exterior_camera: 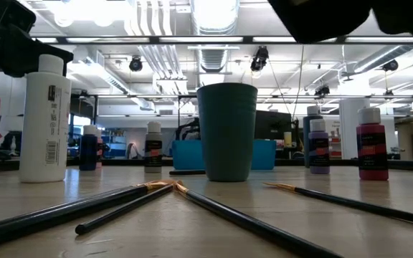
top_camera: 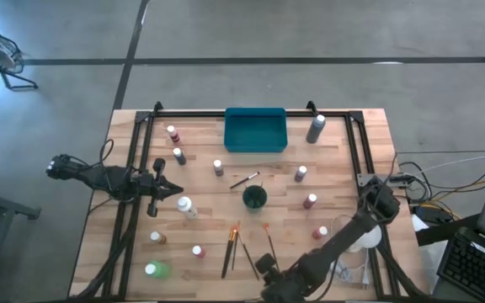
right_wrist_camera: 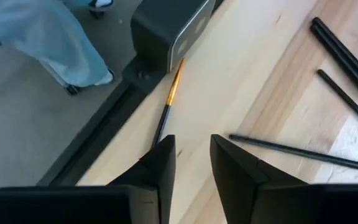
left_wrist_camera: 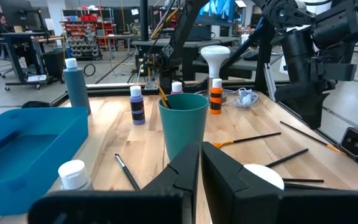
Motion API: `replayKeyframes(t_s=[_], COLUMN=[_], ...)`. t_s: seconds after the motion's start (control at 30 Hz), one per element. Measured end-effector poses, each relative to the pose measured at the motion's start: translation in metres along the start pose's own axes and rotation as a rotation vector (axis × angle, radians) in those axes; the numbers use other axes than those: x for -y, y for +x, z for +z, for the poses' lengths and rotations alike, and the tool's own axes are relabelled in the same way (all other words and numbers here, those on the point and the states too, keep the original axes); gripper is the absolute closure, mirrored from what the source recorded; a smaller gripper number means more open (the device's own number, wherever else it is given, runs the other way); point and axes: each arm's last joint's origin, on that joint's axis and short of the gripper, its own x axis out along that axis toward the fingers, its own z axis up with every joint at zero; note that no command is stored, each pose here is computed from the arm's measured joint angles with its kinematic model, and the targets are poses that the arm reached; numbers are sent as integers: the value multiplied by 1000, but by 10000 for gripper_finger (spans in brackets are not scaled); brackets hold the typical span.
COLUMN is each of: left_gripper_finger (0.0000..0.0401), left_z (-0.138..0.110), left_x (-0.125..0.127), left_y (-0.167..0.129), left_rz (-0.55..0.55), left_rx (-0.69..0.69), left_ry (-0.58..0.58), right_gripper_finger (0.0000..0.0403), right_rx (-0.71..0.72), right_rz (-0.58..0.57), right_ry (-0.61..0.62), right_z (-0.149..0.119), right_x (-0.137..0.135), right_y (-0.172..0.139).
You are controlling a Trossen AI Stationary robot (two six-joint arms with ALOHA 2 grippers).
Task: Pick & Place Paint Supplies
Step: Put the yellow paint brush into the green cup
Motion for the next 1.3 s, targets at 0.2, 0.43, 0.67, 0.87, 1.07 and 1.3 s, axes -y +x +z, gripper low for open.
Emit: replayKeyframes(t_s=[0.2, 0.43, 0.67, 0.87, 1.07, 1.3], left_gripper_finger=[375, 375, 375, 375, 375, 375], left_z=[0, 0, 0, 0, 0, 0], left_x=[0, 0, 0, 0, 0, 0], left_y=[0, 0, 0, 0, 0, 0], left_rz=[0, 0, 0, 0, 0, 0], left_rx=[0, 0, 0, 0, 0, 0], left_ry=[0, 0, 0, 0, 0, 0], right_gripper_finger=[298, 265, 258, 277, 284, 264], right_rx=[-2, 14, 54, 23, 27, 25], right_rz=[-33, -66, -68, -67, -69, -69], right_ry=[15, 62, 69, 46, 61, 46], right_z=[-1, -1, 2, -3, -3, -4], right_x=[-10, -20, -21, -24, -24, -24], right_y=[-2, -3, -1, 13, 14, 15])
